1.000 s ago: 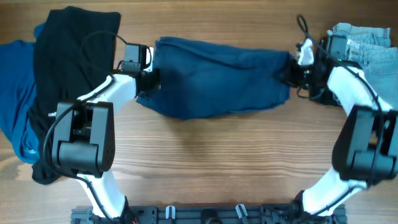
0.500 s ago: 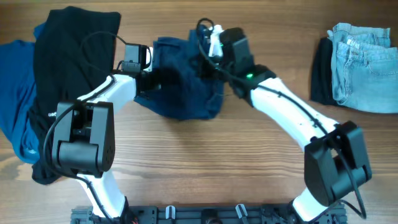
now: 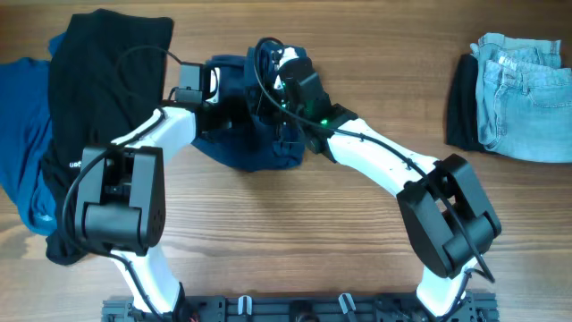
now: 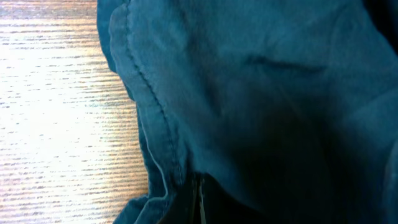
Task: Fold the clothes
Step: 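Carry the right end of the shorts leftward over the left end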
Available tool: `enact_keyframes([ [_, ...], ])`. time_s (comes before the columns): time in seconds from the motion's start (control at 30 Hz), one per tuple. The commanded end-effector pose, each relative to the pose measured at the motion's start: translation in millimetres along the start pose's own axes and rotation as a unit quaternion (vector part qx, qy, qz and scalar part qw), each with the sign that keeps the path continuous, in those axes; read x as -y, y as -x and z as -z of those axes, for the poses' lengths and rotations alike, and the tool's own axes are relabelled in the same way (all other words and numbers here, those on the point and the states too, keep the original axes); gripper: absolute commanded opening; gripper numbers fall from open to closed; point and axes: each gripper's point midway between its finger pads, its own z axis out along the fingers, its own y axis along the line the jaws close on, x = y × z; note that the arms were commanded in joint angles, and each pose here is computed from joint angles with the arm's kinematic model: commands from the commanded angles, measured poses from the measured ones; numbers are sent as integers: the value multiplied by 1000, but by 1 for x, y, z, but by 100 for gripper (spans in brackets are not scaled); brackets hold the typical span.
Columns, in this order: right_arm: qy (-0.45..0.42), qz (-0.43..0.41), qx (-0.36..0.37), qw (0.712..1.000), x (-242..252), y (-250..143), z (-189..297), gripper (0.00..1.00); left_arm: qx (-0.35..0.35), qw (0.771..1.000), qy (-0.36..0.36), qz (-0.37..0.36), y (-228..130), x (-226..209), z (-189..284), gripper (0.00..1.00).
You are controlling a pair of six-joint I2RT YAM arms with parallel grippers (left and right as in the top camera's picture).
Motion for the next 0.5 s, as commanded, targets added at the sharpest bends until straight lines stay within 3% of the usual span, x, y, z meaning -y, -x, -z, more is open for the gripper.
enact_keyframes([
  [0.0, 2, -11, 0, 1000, -1, -1, -4, 4, -40, 996, 66, 39, -28, -34, 4, 4],
  [0.07, 4, -11, 0, 1000, -1, -1, -4, 4, -18, 996, 67, 51, -13, -40, 26, 9],
  [0.13, 3, -11, -1, 1000, -1, -1, -4, 4, 6, 996, 68, 60, 0, -45, 49, 26],
  [0.27, 4, -11, 0, 1000, -1, -1, -4, 4, 53, 993, 72, 79, 23, -58, 94, 44],
  [0.47, 24, 6, -6, 1000, -15, -7, -6, 4, 111, 987, 74, 91, 44, -67, 140, 46],
])
